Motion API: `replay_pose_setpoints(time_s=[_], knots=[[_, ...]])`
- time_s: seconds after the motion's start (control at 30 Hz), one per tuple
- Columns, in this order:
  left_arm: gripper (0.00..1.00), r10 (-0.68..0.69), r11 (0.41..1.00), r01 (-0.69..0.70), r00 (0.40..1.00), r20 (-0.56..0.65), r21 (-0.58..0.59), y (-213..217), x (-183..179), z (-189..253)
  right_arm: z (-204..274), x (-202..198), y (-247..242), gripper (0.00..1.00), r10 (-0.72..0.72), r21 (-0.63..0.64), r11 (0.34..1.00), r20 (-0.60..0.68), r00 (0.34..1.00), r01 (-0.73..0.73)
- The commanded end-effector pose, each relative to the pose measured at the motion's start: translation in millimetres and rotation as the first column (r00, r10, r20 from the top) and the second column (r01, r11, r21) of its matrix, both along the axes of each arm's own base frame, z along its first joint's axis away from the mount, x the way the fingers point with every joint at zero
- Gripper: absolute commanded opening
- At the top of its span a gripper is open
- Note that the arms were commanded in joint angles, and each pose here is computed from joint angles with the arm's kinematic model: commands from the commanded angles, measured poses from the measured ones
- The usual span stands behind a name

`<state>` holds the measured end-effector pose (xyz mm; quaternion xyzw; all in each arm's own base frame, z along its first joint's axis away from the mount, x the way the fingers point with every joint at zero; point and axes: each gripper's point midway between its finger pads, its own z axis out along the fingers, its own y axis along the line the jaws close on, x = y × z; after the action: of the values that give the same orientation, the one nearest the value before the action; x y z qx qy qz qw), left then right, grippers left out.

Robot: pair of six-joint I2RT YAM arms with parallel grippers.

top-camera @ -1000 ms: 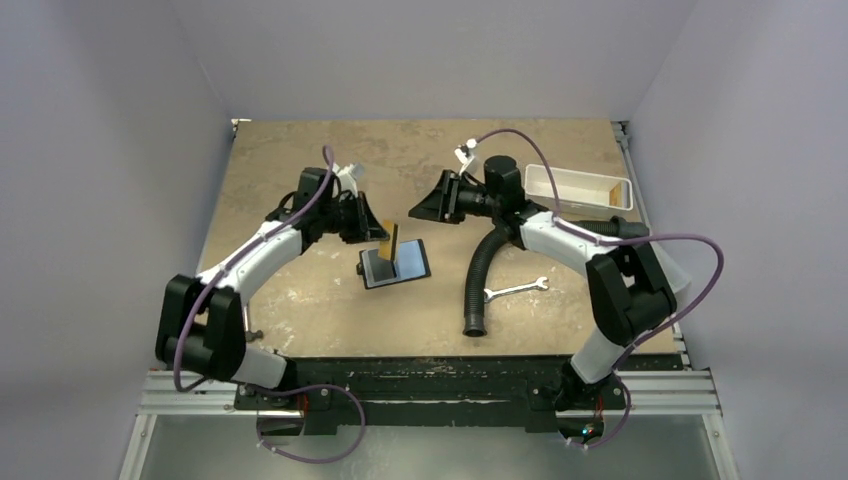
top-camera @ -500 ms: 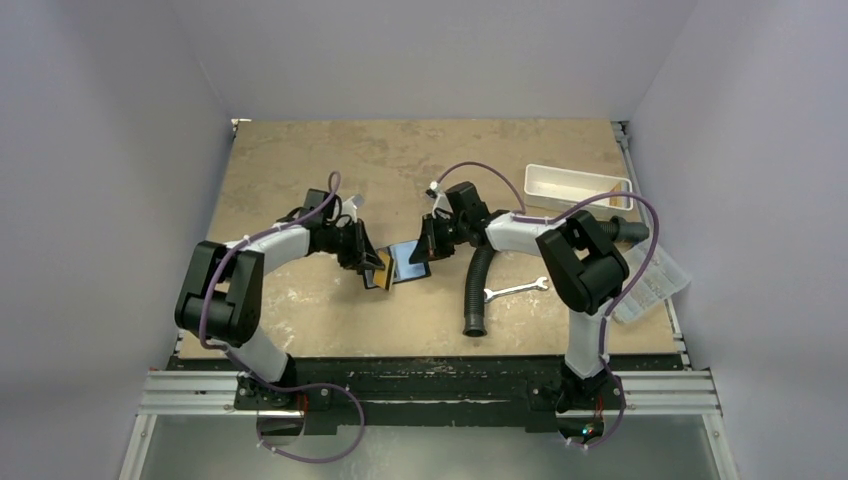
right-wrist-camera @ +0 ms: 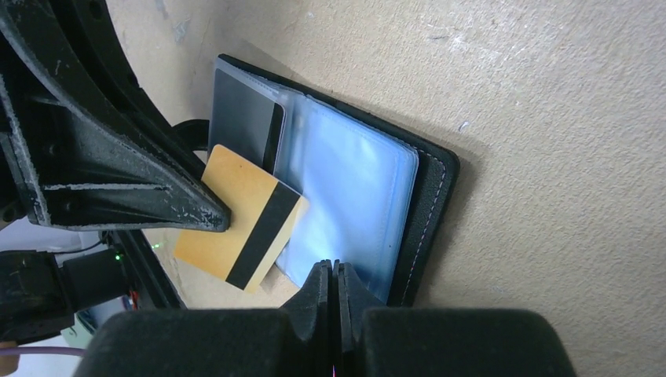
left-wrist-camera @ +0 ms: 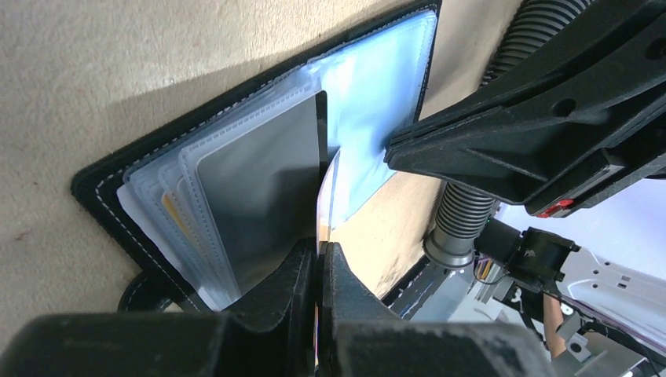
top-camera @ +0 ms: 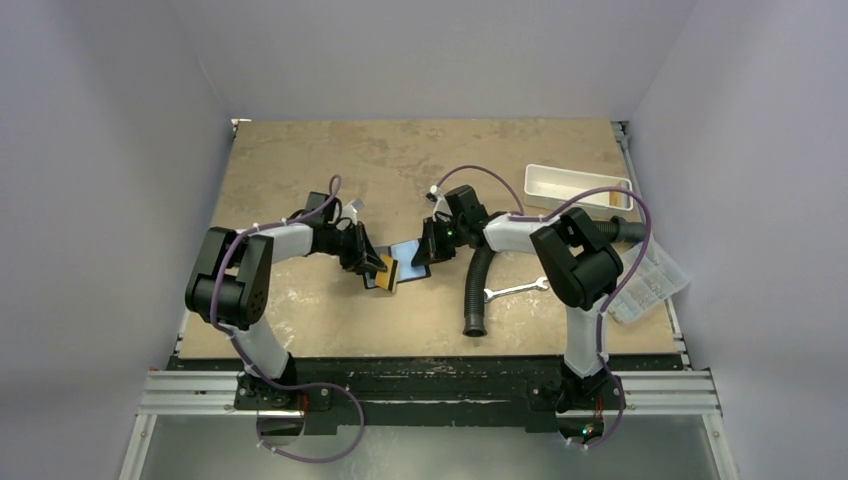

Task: Put the credit cards into the card holder
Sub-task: Insert the credit card into the card holder.

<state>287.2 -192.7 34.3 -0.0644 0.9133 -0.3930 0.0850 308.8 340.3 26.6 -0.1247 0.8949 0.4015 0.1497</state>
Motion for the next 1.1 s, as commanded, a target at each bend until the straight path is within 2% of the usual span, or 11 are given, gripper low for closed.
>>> replay_pose_setpoints(time_s=[0.0, 0.3, 0.43, 0.63, 1.07], knots=[[0.0, 0.027, 0.999, -0.026, 0.999, 0.019, -0.028, 0.5, 10.3, -3.1, -8.1, 6.6, -2.7, 0.0, -0.002, -0.025, 1.0, 0.033, 0.999, 0.003], [0.0, 0.047, 0.997, -0.043, 0.997, 0.069, -0.057, -3.8, 25.2, -1.7, -17.5, 4.7, -2.8, 0.0, 0.0, -0.028, 1.0, 0.017, 1.0, 0.0], [0.0, 0.08, 0.992, -0.071, 0.993, 0.084, -0.106, -9.0, 32.0, 1.1, -18.1, 4.7, -2.6, 0.0, 0.0, -0.028, 1.0, 0.017, 1.0, 0.0], [0.0, 0.146, 0.985, -0.136, 0.985, 0.096, -0.111, -7.4, 40.3, 1.5, -20.1, 3.4, -2.7, 0.0, 0.003, -0.028, 1.0, 0.014, 1.0, -0.002], [0.0, 0.216, 0.971, -0.201, 0.97, 0.116, -0.129, -4.1, 39.3, 1.1, -20.3, 3.5, -2.0, 0.0, -0.001, -0.022, 1.0, 0.011, 1.0, 0.001]])
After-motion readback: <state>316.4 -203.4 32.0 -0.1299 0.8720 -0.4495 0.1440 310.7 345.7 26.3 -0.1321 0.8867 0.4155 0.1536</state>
